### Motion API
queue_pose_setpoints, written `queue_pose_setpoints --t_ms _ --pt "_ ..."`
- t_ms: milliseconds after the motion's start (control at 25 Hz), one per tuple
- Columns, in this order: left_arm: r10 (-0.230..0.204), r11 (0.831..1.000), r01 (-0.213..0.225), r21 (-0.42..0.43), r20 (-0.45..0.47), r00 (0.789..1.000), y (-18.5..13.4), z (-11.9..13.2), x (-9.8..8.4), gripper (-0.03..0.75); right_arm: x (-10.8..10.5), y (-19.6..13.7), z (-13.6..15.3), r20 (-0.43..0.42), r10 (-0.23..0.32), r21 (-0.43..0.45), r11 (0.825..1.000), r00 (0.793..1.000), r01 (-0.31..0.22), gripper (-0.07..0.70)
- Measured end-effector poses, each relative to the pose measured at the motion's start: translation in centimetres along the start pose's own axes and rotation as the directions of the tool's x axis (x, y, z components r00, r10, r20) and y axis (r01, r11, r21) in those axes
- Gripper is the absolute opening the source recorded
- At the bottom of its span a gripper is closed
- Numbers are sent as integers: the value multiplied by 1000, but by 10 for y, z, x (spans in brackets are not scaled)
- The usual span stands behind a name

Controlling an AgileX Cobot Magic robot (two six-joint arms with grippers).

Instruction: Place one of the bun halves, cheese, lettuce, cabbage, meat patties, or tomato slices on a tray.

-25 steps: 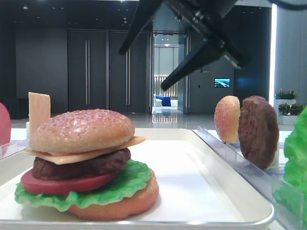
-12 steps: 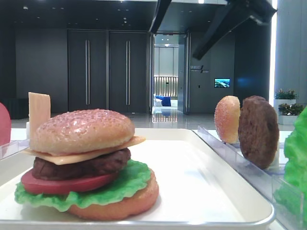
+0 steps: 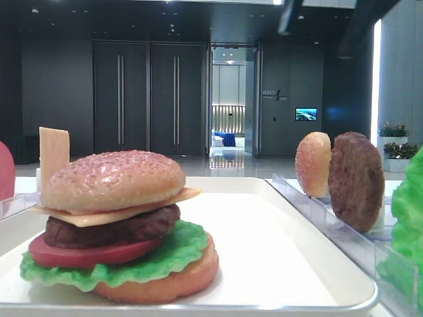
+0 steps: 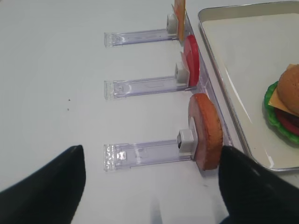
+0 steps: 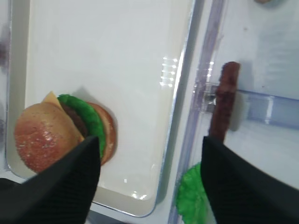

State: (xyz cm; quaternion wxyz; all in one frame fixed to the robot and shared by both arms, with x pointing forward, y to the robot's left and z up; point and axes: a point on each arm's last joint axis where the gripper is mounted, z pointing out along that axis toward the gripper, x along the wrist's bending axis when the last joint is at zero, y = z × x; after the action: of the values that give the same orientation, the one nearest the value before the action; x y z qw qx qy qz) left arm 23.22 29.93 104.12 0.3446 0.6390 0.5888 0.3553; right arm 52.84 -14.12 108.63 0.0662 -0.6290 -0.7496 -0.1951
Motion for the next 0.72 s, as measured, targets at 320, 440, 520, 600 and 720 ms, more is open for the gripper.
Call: queue_pose_setpoints --t_ms 320,440,520,600,720 --pt "0 1000 0 0 0 1000 0 0 0 692 -58 12 -18 53 69 -12 998 996 -69 445" --pt "-1 1000 1 0 0 1000 0 0 0 692 -87 15 -28 74 101 -41 994 992 -98 445" --pt "-1 1000 1 0 0 1000 0 0 0 692 -103 16 -34 88 114 -57 992 990 -109 445" --pt "-1 1000 1 0 0 1000 0 0 0 692 -118 16 -39 101 132 -72 990 986 -125 445" --pt "-1 1000 1 0 0 1000 0 0 0 692 -131 15 -44 126 109 -77 992 986 -100 445"
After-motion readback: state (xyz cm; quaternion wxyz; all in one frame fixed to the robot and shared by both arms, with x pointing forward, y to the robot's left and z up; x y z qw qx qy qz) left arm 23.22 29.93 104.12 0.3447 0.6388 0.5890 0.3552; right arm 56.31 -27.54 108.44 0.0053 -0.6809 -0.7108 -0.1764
